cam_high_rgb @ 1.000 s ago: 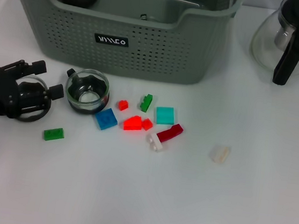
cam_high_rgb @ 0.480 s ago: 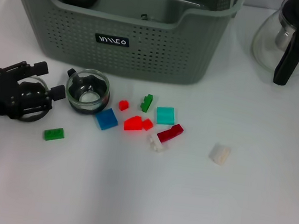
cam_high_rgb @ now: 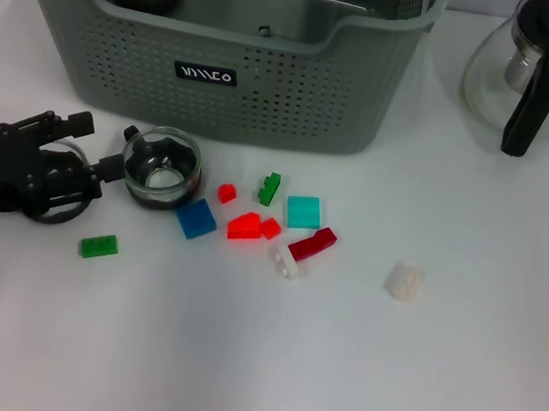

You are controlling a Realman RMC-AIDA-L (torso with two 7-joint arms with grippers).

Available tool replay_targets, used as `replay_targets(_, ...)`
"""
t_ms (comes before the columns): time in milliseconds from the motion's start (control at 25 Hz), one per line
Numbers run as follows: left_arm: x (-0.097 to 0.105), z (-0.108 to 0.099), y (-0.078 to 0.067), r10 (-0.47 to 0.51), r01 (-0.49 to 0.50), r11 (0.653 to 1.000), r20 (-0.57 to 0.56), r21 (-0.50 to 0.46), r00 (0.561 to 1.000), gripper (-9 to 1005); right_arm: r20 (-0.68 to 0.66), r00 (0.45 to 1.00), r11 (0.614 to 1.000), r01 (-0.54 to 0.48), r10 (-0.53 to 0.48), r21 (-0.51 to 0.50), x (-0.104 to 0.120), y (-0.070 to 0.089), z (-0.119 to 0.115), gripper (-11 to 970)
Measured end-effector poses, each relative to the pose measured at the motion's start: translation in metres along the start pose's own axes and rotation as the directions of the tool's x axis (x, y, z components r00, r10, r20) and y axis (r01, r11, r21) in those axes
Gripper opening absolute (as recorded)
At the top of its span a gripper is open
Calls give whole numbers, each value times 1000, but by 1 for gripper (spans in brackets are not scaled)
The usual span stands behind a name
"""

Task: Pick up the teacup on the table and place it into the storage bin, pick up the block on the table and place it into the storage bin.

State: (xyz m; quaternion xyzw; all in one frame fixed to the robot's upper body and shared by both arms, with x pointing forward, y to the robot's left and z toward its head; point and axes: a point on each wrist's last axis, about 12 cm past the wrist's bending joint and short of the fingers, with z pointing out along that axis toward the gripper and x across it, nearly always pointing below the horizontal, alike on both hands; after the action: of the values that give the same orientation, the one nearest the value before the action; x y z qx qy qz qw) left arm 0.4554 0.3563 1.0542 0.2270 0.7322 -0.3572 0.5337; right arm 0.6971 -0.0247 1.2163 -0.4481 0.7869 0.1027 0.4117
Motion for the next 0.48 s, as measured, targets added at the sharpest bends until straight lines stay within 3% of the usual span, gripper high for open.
replay_targets(480, 1, 4, 2, -3, 3, 1000, -8, -4, 1000, 840, -64, 998, 1000, -12, 12, 7, 27, 0, 7, 57)
